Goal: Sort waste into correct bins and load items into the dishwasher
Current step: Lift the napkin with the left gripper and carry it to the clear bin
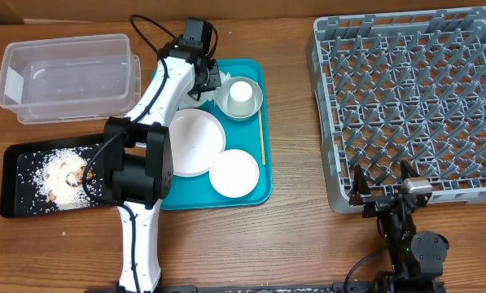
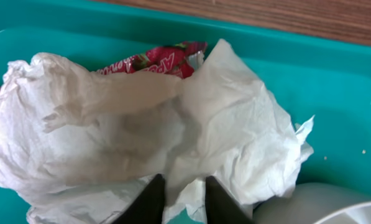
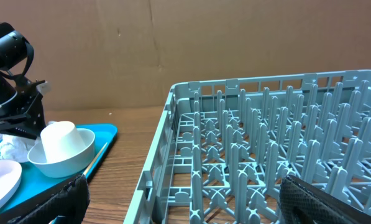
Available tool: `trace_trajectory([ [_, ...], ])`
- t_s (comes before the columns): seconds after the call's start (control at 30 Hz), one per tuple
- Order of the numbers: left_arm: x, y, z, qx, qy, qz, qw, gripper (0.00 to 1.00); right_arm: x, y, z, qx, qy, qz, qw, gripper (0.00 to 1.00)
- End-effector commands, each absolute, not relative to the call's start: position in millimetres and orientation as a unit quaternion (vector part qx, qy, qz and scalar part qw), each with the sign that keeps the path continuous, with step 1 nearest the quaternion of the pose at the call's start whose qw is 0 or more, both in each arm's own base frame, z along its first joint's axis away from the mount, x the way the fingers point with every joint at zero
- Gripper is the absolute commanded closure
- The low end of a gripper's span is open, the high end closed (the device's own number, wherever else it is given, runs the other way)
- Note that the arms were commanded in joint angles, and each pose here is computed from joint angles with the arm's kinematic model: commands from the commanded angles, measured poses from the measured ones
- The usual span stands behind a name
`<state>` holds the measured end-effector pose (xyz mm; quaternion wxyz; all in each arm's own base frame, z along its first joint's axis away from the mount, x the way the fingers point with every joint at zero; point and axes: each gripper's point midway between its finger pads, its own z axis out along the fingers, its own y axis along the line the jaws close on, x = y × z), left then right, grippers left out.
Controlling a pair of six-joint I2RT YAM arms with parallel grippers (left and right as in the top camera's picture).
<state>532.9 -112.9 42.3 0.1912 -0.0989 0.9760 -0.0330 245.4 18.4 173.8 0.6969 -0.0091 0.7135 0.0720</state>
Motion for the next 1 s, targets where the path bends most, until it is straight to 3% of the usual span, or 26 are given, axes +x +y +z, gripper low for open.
trace_trajectory([
  [0.0,529,-116,36,-0.097,0.978,-0.038,0.179,0.82,246,16,172,-0.008,0.712,0.066,0.699,0.00],
  [0.13,525,-115,47,-0.097,0.979,-0.036,0.174,0.96,246,16,172,-0.008,0.712,0.066,0.699,0.00],
  [0.73,502,-117,170,-0.092,0.972,-0.070,0.205,0.96,246,16,172,-0.008,0.712,0.066,0.699,0.00],
  [0.97,510,-74,239,-0.129,0.942,-0.011,0.310,0.96,246,16,172,-0.008,0.712,0.066,0.699,0.00],
])
